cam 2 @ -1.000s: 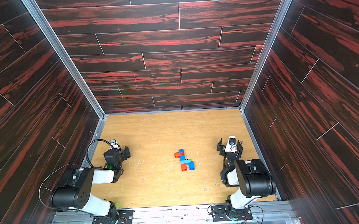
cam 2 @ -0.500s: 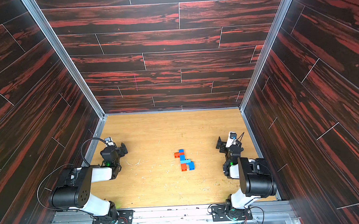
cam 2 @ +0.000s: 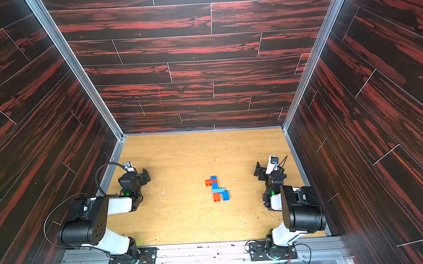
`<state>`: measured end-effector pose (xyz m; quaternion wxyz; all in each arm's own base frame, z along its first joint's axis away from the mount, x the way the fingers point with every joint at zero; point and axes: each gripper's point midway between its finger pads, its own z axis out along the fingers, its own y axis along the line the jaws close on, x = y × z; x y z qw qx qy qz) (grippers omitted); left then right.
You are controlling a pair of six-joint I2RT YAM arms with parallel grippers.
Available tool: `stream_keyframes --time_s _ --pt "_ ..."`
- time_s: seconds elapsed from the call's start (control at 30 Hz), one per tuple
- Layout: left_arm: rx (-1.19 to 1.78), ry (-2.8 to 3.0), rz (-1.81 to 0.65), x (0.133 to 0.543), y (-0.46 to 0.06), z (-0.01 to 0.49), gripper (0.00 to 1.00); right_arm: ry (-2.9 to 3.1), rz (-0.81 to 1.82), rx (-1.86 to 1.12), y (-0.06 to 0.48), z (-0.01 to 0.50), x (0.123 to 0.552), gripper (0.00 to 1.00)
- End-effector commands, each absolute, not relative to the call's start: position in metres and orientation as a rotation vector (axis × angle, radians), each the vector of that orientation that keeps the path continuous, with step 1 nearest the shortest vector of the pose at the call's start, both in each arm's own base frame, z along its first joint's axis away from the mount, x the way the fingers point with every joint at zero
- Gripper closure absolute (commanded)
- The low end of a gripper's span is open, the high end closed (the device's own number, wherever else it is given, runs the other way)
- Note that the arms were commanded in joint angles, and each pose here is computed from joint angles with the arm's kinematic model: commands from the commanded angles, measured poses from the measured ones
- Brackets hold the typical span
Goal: Assemble a giraffe with lego
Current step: Reset both arms
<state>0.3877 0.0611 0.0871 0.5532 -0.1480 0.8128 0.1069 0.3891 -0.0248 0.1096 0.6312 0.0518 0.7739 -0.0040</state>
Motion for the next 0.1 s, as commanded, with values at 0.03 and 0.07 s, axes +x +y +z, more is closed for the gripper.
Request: stream_keyframes --time_s 0.03,0.07 --pt "-0.362 1.891 0.252 0.3902 0.0632 0.0966 0.00 1.755 0.006 0.122 -0.0249 0.1159 0.3909 0.01" --pt "-0.361 1.890 0.251 0.3903 0.0630 0.0969 0.00 1.751 0.006 0.122 -0.0249 0.1167 0.3906 0.01"
